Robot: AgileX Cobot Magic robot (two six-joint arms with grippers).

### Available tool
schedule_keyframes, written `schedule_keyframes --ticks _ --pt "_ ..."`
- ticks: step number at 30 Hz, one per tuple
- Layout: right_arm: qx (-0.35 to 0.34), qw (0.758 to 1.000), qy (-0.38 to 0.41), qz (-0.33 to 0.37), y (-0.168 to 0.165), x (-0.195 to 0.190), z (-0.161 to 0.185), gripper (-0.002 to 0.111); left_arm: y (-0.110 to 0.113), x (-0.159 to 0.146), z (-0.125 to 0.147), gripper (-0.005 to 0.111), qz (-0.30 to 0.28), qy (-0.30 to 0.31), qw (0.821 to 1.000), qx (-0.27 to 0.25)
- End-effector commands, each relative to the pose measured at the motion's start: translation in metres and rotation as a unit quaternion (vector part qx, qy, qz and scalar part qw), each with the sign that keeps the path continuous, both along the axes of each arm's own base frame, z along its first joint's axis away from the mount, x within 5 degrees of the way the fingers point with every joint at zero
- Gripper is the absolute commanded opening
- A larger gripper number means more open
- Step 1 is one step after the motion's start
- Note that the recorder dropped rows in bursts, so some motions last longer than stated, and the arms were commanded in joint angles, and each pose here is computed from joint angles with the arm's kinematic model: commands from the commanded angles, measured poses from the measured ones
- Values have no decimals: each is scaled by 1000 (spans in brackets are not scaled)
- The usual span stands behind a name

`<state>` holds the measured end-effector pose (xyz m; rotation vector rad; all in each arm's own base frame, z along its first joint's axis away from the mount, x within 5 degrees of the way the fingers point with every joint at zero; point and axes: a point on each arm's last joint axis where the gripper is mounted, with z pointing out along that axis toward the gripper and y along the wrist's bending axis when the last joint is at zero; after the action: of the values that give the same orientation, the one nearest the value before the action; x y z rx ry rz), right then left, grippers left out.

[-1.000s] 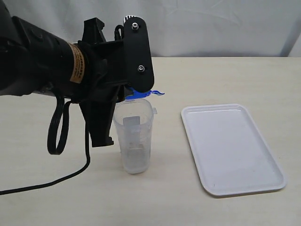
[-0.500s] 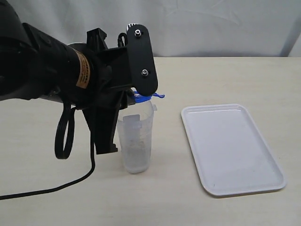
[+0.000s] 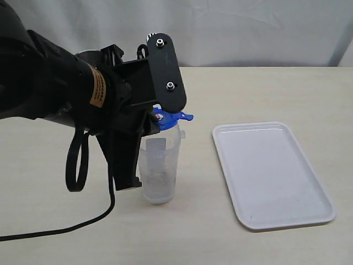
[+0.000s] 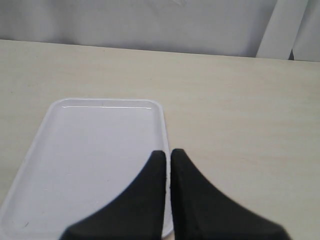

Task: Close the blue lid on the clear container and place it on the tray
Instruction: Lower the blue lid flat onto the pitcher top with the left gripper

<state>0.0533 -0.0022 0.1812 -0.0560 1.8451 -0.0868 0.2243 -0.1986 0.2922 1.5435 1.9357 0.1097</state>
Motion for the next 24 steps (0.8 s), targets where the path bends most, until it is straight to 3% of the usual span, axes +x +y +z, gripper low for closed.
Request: schedule_keyframes --ticks 1,8,12,24 --pt "-3 1000 -2 -1 0 0 0 4 -1 -1 0 0 2 5 1000 -7" --pt "-3 1000 -2 -1 0 0 0 4 -4 2 -9 0 1 16 1000 5" --pt "-3 1000 -2 -1 0 0 0 4 -1 -3 -29 0 -11 20 1000 11" --pt "-3 1000 -2 -1 0 0 0 4 -2 -3 -30 0 -14 13 1000 3"
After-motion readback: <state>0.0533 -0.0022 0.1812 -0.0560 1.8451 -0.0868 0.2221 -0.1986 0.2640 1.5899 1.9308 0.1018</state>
